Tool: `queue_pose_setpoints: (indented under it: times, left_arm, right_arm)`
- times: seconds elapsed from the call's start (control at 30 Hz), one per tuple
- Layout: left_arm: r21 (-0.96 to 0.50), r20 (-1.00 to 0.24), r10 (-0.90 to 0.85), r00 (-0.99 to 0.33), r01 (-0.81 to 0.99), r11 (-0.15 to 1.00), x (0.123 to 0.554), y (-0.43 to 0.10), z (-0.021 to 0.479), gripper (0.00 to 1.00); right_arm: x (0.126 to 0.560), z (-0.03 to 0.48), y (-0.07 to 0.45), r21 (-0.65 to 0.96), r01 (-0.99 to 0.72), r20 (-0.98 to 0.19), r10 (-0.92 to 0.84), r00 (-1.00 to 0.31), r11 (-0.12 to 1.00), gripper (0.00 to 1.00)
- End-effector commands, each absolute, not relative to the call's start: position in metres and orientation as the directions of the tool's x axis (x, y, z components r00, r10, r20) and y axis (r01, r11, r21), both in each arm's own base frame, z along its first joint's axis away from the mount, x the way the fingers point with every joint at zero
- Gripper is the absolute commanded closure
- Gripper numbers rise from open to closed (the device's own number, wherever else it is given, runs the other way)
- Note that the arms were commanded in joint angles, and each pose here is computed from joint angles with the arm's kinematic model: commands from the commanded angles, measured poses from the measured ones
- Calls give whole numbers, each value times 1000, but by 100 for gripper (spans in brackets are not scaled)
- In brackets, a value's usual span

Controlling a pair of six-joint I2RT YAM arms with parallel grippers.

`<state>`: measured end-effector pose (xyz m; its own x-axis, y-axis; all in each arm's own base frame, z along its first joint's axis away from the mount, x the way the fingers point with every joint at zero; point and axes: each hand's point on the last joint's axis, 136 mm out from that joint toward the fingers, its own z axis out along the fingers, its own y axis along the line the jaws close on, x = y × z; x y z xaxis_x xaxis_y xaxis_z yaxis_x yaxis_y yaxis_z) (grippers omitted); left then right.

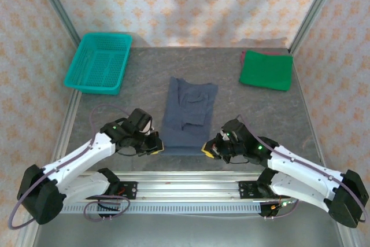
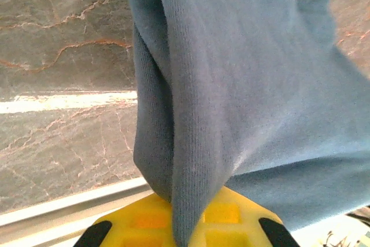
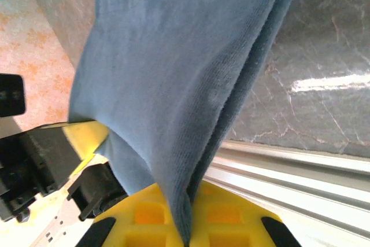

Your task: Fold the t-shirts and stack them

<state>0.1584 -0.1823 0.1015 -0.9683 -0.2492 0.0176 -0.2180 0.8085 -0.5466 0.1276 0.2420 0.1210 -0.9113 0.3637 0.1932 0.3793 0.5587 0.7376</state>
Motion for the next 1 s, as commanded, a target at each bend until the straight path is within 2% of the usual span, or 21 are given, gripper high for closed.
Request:
queue_pose_setpoints:
  times: [0.0, 0.23, 0.47, 0.97]
  left_arm:
    - [-400, 35, -352, -935, -336, 853, 143, -147, 85, 100]
    - [-382, -21, -267, -963, -239, 893, 175, -162, 122, 100]
    - [-385, 9, -251, -968, -235, 892, 217, -171, 132, 100]
    - [-403, -24, -219, -975, -191, 895, 322, -178, 164, 100]
  right_arm:
    - [128, 108, 229, 684, 430, 183, 432, -883, 590, 100]
    - [156, 133, 234, 688, 392, 115, 442, -890, 611, 100]
    - [201, 146, 228, 686, 397, 106, 455, -884, 610, 100]
    - [298, 158, 214, 679, 405, 124, 448, -886, 612, 100]
